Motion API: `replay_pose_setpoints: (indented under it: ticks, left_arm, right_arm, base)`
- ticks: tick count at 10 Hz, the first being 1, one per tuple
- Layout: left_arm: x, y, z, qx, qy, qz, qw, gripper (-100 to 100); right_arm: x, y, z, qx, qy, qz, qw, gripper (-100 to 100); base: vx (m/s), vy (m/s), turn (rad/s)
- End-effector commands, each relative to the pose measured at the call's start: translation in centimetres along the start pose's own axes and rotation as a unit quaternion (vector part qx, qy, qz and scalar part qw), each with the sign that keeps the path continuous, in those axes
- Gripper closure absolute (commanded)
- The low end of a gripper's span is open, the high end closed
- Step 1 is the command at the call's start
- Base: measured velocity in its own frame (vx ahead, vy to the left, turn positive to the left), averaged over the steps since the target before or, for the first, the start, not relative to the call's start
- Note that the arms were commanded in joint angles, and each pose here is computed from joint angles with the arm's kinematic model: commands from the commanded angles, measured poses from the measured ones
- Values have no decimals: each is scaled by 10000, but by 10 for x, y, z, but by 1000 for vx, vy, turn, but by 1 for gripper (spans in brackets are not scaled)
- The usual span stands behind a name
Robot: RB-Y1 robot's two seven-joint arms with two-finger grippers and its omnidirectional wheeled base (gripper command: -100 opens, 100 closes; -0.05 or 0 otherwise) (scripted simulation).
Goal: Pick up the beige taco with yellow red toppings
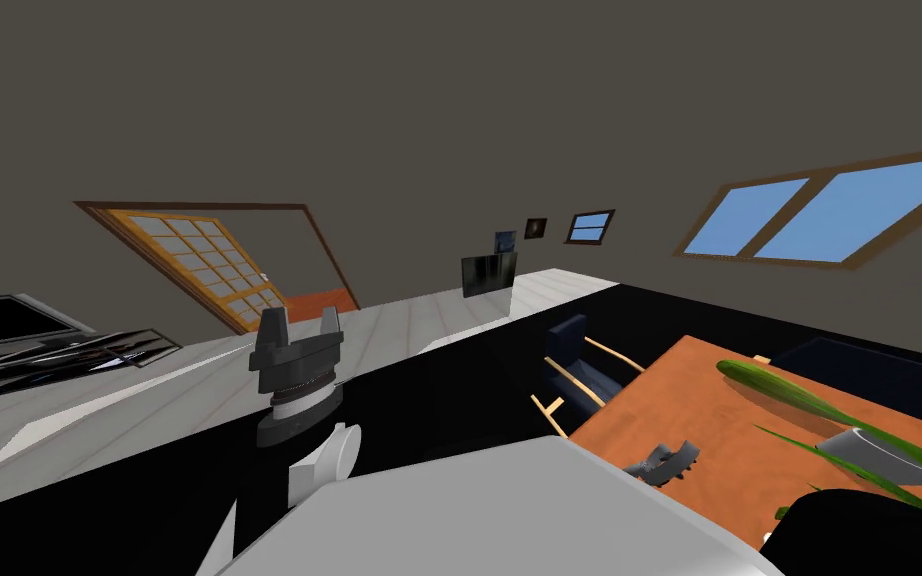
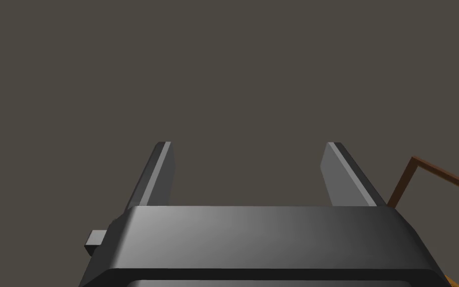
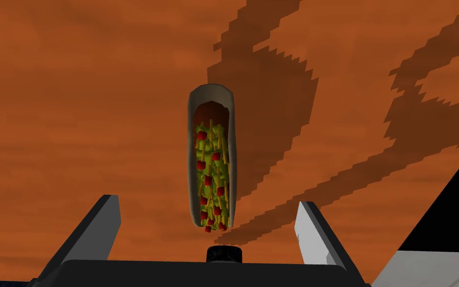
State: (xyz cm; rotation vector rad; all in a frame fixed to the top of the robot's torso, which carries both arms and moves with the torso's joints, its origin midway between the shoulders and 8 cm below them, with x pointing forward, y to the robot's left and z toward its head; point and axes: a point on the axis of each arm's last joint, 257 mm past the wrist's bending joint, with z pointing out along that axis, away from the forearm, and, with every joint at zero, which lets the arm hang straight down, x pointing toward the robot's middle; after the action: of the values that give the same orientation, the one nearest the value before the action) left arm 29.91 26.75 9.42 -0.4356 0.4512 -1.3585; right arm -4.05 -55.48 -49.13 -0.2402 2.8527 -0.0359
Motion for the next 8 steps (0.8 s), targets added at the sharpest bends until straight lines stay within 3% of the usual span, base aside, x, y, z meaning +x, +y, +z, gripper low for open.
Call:
replay_pose_setpoints:
  ticks: [1,2,3,4,5,7,8]
  left_arm:
    - [0,0,0,0,0,0,10000,0]
    - [0,0,0,0,0,0,10000,0]
    - [0,0,0,0,0,0,10000,0]
    - [0,0,0,0,0,0,10000,0]
    - [0,0,0,0,0,-1,10000,0]
    - [0,0,0,0,0,0,10000,0]
    - [0,0,0,0,0,0,10000,0]
  right_arm:
    - [13,6,3,-43,170,-145,9997,-100]
    - [24,10,4,-93,289,-250,9992,-100]
    - [19,9,2,-59,214,-173,9996,-100]
    - [21,10,2,-66,227,-192,9995,0]
    - [24,17,11,-52,225,-129,9997,-100]
    - [28,27,23,-44,228,-59,9997,-100]
    - [28,25,19,-49,224,-73,9997,-100]
  base:
    - [51,-31,78]
    - [37,-17,83]
    - [16,-7,14]
    - [0,0,0]
    - [-5,-27,83]
    - [-7,-49,96]
    - [-3,-19,16]
